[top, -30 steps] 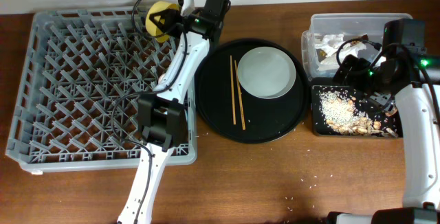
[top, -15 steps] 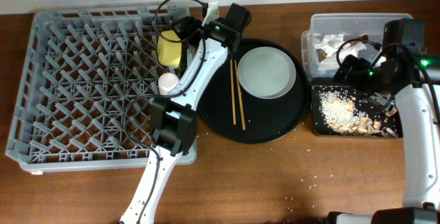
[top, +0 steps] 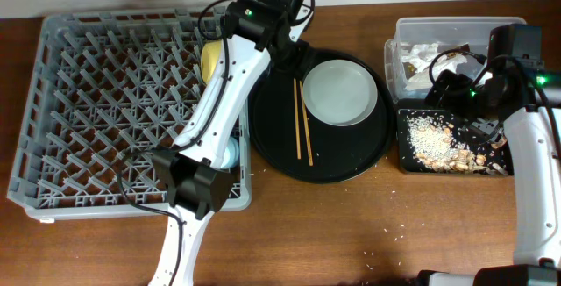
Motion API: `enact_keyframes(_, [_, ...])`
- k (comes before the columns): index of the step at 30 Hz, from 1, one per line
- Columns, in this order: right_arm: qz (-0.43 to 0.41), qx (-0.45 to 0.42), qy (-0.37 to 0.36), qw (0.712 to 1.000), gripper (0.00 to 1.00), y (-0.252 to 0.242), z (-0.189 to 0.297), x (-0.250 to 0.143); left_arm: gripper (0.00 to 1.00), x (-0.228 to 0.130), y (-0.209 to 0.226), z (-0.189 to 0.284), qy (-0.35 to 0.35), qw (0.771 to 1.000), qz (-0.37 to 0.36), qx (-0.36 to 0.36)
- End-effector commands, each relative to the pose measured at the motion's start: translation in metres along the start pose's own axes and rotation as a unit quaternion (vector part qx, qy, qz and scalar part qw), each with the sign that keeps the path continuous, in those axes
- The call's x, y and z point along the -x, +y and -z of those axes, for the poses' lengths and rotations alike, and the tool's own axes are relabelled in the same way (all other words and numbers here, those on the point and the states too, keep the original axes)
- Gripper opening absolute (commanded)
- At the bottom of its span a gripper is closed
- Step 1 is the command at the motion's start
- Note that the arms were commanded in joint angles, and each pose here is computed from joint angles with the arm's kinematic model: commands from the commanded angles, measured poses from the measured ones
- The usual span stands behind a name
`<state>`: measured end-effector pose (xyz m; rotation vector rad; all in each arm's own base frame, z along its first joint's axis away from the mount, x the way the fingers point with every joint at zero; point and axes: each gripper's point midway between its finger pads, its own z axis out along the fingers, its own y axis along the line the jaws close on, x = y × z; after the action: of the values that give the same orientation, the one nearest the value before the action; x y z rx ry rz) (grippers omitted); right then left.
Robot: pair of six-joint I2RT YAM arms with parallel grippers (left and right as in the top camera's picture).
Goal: Sort waste into correct bins and load items into the dishwasher rack
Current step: 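Lower the yellow bowl into the back of the dish rack with the left gripper, then move the left gripper to the white plate and grasp its rim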
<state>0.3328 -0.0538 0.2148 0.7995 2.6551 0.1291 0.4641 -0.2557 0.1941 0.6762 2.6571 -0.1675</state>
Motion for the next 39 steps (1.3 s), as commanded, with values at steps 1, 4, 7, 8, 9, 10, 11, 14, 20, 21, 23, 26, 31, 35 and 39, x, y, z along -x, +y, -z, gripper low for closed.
enact_keyframes(1, [-0.002, -0.004, -0.007, 1.000, 0.99, -0.002, 0.002, 0.004, 0.81, -0.002, -0.017, 0.008, 0.003, 0.998, 0.031, -0.052])
enact_keyframes(4, [-0.002, -0.004, -0.007, 1.000, 0.98, -0.002, 0.002, 0.004, 0.80, -0.007, -0.022, -0.002, 0.020, 0.996, 0.059, -0.062])
enact_keyframes(7, [-0.002, -0.004, -0.007, 1.000, 0.98, -0.002, 0.002, 0.004, 0.74, -0.017, -0.026, -0.025, 0.051, 0.994, 0.064, -0.072])
enact_keyframes(8, [-0.002, -0.004, -0.007, 1.000, 0.98, -0.002, 0.002, 0.004, 0.72, -0.021, -0.027, -0.034, 0.063, 0.993, 0.063, -0.071])
enact_keyframes(9, [-0.002, -0.004, -0.007, 1.000, 0.98, -0.002, 0.002, 0.004, 0.71, -0.027, -0.031, -0.049, 0.079, 0.992, 0.061, -0.072])
enact_keyframes(10, [-0.002, -0.004, -0.007, 1.000, 0.98, -0.002, 0.002, 0.004, 0.68, -0.034, -0.036, -0.065, 0.096, 0.991, 0.058, -0.072])
enact_keyframes(11, [-0.002, -0.004, -0.007, 1.000, 0.98, -0.002, 0.002, 0.004, 0.67, -0.038, -0.039, -0.076, 0.107, 0.990, 0.055, -0.072])
enact_keyframes(14, [-0.002, -0.004, -0.007, 1.000, 0.98, -0.002, 0.002, 0.004, 0.62, -0.045, -0.039, -0.102, 0.125, 0.986, 0.091, -0.061])
enact_keyframes(20, [-0.002, -0.004, -0.007, 1.000, 0.99, -0.002, 0.002, 0.004, 0.52, -0.045, -0.043, -0.146, 0.127, 0.980, 0.142, -0.063])
enact_keyframes(21, [-0.002, -0.004, -0.007, 1.000, 0.98, -0.002, 0.002, 0.004, 0.50, -0.045, -0.043, -0.147, 0.127, 0.980, 0.142, -0.063])
enact_keyframes(23, [-0.002, -0.004, -0.007, 1.000, 0.99, -0.002, 0.002, 0.004, 0.48, -0.049, -0.045, -0.152, 0.133, 0.979, 0.141, -0.062])
enact_keyframes(26, [-0.002, -0.004, -0.007, 1.000, 0.98, -0.002, 0.002, 0.004, 0.41, -0.055, -0.053, -0.159, 0.146, 0.976, 0.142, -0.080])
enact_keyframes(31, [-0.002, -0.004, -0.007, 1.000, 0.98, -0.002, 0.002, 0.004, 0.40, -0.054, -0.063, -0.163, 0.144, 0.977, 0.134, -0.085])
enact_keyframes(35, [-0.002, -0.004, -0.007, 1.000, 0.98, -0.002, 0.002, 0.004, 0.40, -0.059, -0.066, -0.171, 0.151, 0.976, 0.132, -0.085])
enact_keyframes(39, [-0.002, -0.004, -0.007, 1.000, 0.98, -0.002, 0.002, 0.004, 0.39, -0.060, -0.069, -0.173, 0.153, 0.976, 0.129, -0.085])
